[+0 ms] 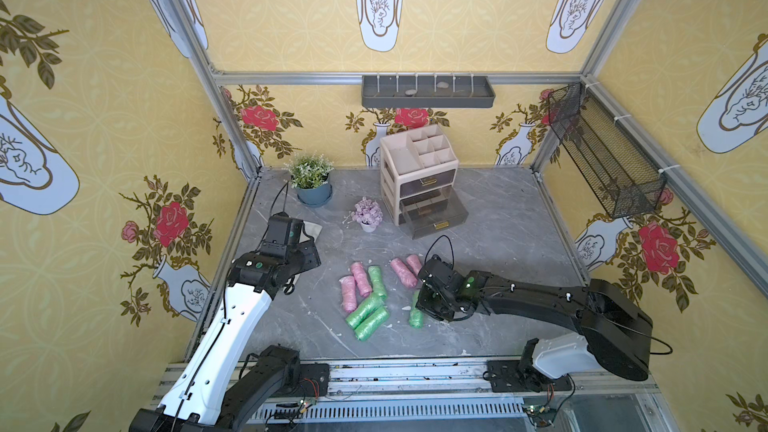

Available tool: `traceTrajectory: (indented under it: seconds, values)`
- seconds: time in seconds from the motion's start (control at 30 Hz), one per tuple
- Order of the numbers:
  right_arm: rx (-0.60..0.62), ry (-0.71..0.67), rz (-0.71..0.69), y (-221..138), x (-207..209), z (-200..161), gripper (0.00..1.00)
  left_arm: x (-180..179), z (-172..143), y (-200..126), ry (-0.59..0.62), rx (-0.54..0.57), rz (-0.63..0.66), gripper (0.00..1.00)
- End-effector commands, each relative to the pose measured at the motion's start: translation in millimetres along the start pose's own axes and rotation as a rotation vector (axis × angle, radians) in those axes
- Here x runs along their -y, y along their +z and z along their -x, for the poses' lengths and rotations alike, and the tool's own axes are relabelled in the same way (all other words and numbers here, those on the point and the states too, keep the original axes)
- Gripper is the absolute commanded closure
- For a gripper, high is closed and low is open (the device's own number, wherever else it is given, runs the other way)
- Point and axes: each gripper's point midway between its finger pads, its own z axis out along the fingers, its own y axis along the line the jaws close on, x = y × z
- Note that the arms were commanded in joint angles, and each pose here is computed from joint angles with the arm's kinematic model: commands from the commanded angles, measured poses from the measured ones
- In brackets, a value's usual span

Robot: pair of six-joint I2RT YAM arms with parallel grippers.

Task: Sort the rolls of trash bags by color and place them into the drawer
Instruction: Pick up the roll of trash bags from the center of the board.

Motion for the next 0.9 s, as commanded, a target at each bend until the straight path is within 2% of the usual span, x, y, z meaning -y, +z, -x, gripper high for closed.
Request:
traceTrajectory:
  seconds: [0.0,0.1,0.27,0.37,0.6,0.7,0.87]
  values:
    - [0.017,0.001,-0.013,-3,4,2,0.73,1,0,1,0.008,0.002,-0.01,0.37]
    - [0.021,0.001,-0.011,-3,7,2,0.74,0,1,1,0.005,0.005,-0.007,0.37]
    - [0.024,-0.005,-0.01,-3,7,2,0.48,1,3,4,-0.01,-0.001,-0.021,0.37]
    - [0.026,-0.02,0.003,-2,5,1,0.43,2,4,6,-0.025,-0.01,-0.037,0.37]
    - [-0.007,-0.034,-0.019,4,9,-4,0.46,0,4,7,-0.033,-0.009,-0.036,0.37]
    - [-0.017,-0.029,-0.022,8,14,-6,0.53,-2,5,6,-0.04,-0.001,-0.035,0.37]
    - [-0.02,-0.024,-0.016,12,19,-8,0.69,-3,7,10,-0.071,-0.011,-0.056,0.37]
